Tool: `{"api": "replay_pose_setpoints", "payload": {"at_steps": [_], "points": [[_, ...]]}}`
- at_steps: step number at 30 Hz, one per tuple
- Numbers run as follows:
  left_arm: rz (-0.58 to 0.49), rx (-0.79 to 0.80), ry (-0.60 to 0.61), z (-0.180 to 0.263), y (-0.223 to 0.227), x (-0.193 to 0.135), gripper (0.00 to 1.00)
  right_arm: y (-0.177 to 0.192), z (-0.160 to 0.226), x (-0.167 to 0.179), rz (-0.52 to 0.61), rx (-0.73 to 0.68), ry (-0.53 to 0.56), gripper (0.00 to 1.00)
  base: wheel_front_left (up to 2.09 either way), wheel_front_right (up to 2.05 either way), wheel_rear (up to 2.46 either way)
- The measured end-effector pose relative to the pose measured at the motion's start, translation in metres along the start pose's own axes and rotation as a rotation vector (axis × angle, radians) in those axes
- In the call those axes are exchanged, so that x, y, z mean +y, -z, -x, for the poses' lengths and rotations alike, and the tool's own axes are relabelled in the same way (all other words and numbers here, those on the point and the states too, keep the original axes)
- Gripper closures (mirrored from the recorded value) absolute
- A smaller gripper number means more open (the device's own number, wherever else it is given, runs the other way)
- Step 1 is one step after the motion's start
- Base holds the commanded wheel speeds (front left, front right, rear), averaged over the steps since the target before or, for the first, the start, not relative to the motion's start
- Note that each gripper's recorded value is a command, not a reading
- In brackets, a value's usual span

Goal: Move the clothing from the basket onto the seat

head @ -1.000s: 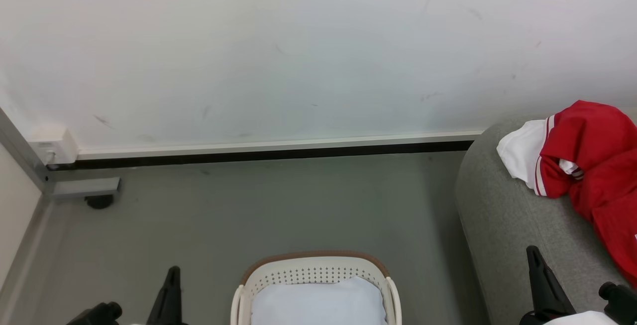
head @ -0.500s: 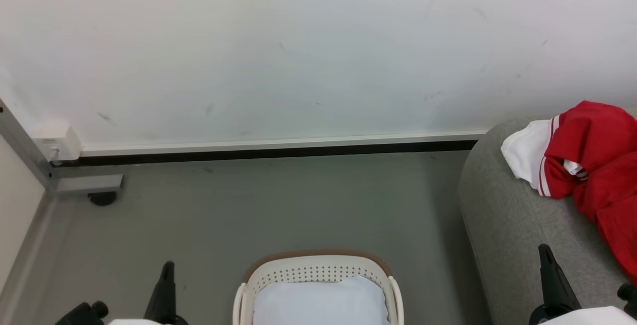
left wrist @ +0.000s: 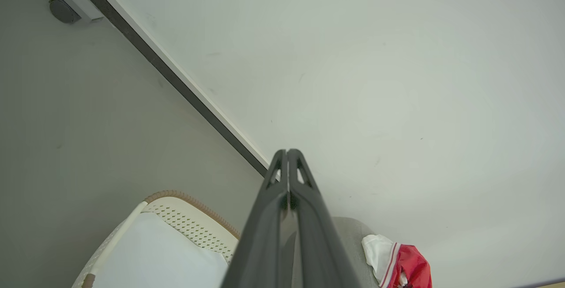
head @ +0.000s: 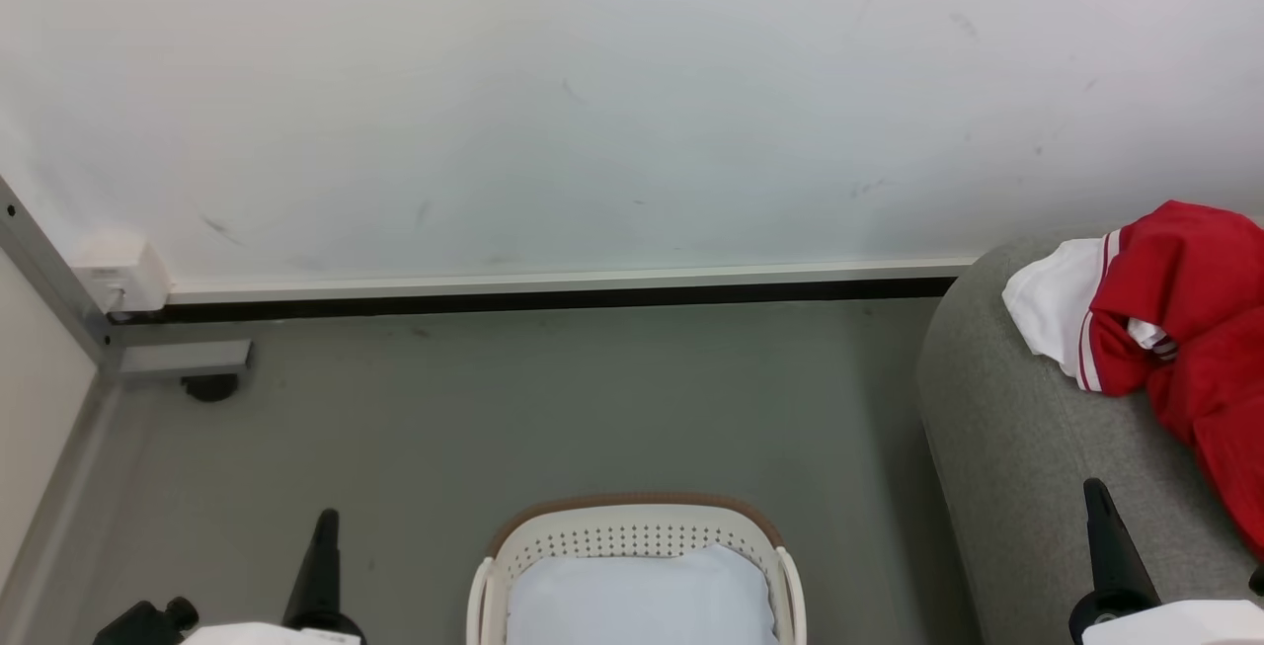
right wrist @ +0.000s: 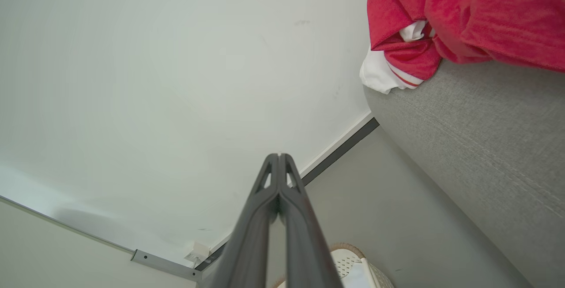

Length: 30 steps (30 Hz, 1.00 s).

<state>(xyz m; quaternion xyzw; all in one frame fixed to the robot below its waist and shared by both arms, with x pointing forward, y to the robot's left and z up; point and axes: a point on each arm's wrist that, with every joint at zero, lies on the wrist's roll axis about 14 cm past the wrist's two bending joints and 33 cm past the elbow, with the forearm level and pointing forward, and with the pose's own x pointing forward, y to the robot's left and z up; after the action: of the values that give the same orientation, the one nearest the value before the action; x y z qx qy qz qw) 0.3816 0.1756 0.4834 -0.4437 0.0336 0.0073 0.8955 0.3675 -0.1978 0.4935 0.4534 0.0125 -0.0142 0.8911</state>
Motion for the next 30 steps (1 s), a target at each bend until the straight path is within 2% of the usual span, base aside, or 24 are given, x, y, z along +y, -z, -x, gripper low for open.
{"api": "replay_pose_setpoints", "payload": {"at_steps": [30], "points": [[0.309, -0.011, 0.001, -0.003, -0.012, 0.0, 1.0, -0.004, -0.008, 0.0, -0.296, 0.001, 0.007, 1.0, 0.0, 0.0, 0.0]]}}
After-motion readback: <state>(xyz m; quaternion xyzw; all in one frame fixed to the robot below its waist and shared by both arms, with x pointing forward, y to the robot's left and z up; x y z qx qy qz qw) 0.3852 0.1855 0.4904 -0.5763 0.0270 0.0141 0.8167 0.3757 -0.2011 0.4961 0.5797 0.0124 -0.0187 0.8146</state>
